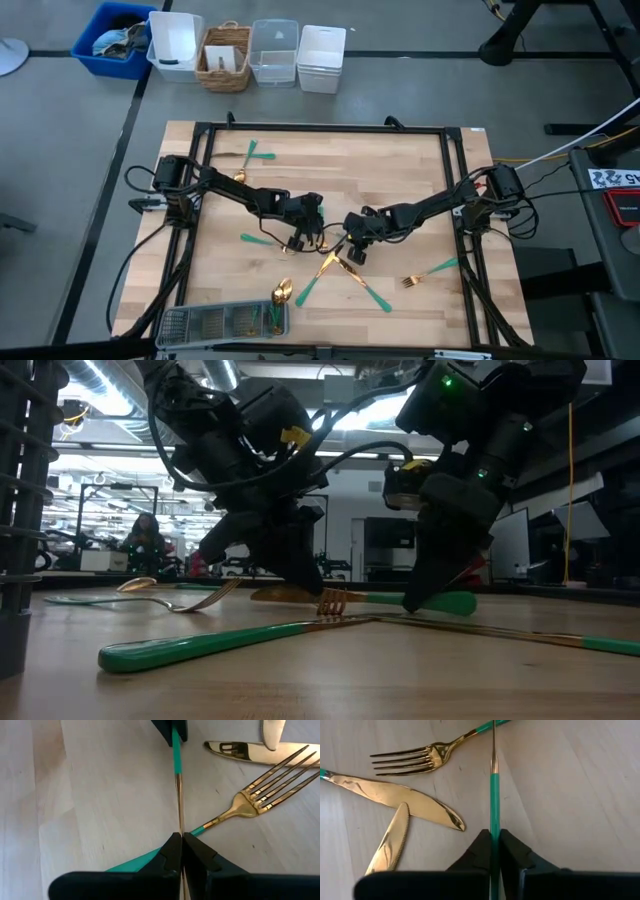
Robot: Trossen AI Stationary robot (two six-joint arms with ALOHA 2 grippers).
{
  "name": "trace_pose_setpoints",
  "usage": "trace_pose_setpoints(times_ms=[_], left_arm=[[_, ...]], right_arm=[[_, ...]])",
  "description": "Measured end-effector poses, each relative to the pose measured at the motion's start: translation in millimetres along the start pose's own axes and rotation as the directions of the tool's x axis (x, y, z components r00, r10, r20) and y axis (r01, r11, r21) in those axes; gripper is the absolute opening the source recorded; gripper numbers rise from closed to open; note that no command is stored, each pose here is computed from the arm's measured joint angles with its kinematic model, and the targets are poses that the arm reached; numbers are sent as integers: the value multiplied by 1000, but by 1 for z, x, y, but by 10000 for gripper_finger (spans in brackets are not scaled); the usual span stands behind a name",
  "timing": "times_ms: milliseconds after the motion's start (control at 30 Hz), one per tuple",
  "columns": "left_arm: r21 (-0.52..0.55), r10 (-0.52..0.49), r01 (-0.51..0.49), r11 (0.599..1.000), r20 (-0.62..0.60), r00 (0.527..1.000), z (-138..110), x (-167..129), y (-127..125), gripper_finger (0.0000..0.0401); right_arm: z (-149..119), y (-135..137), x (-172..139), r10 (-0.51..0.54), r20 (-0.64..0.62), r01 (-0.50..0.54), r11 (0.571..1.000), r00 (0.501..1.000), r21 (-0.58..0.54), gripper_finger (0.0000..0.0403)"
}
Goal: Sort silverware
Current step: Put the right knife into the cutlery rack
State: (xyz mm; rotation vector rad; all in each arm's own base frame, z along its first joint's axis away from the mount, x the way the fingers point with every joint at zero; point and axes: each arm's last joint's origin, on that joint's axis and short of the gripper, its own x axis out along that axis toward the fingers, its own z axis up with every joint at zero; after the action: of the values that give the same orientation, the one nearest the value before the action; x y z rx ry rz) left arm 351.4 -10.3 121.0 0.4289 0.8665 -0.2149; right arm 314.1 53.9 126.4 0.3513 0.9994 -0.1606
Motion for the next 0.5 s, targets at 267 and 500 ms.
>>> trace_pose_setpoints(times_ms=[267,500], left_arm=[[2,-10,10,1000,-24,1000,-4,1,-2,45],[-69,-6,4,998,-26,1000,-3,1,-2,100]], right_arm=[[0,0,0,13,-5,-13,1000,1000,-2,30],[0,0,0,13,-6,-13,1000,1000,-3,18]])
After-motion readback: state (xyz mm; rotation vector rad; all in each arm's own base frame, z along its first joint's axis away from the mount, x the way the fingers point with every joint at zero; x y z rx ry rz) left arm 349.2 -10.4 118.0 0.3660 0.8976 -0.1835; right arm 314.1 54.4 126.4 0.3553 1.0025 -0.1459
